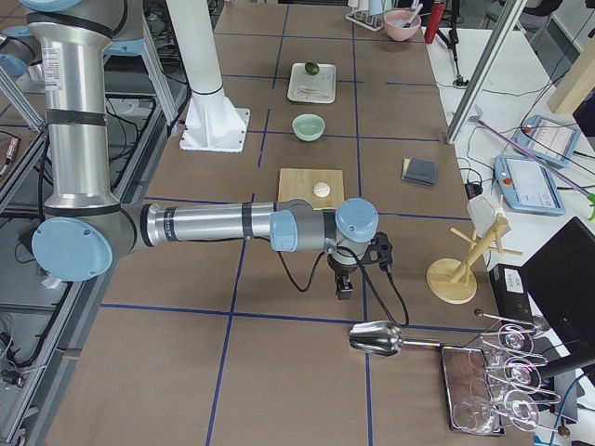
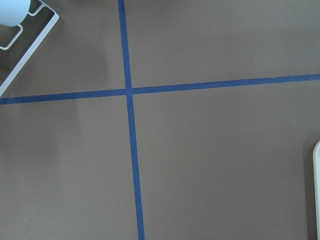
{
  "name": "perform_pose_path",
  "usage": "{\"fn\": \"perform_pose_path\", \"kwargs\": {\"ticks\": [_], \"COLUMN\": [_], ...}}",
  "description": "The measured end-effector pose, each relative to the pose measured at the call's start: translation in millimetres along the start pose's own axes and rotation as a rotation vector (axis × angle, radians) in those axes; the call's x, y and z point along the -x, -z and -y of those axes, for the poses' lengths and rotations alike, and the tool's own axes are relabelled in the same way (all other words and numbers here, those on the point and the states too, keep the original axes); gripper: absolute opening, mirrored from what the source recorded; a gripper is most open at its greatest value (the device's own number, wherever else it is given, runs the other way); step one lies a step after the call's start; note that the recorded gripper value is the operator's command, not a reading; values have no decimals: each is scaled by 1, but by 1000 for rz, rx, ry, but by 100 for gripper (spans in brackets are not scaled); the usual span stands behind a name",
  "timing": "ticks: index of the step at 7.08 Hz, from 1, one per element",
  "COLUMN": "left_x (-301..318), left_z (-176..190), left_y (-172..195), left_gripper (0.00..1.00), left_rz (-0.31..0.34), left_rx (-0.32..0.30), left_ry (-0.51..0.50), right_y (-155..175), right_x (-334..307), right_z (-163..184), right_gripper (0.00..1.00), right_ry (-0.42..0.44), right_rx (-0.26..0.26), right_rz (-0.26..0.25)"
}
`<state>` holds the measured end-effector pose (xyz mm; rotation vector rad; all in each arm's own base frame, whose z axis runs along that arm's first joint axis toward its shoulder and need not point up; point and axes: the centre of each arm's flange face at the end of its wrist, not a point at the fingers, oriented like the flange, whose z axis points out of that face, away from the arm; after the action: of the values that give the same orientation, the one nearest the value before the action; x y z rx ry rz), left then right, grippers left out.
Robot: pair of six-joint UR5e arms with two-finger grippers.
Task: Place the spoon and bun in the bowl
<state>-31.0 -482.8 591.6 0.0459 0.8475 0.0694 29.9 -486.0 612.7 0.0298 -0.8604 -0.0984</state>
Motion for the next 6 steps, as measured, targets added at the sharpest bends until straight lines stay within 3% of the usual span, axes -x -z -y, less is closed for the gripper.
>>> {"fn": "perform_pose_path", "kwargs": {"ticks": [3, 6], "left_x": [-8, -25], "left_z": [18, 37], "left_y": [5, 10], "left_gripper": [100, 100], "left_rz": [7, 21], "left_rx": [-49, -75], "left_ry": [-99, -103], "right_y": [4, 10], "right_x": [2, 15], "right_z": [0, 15], "right_gripper": [100, 100], "right_ry": [10, 44], "right_rx": [-10, -25], "right_rz": [-9, -8]}}
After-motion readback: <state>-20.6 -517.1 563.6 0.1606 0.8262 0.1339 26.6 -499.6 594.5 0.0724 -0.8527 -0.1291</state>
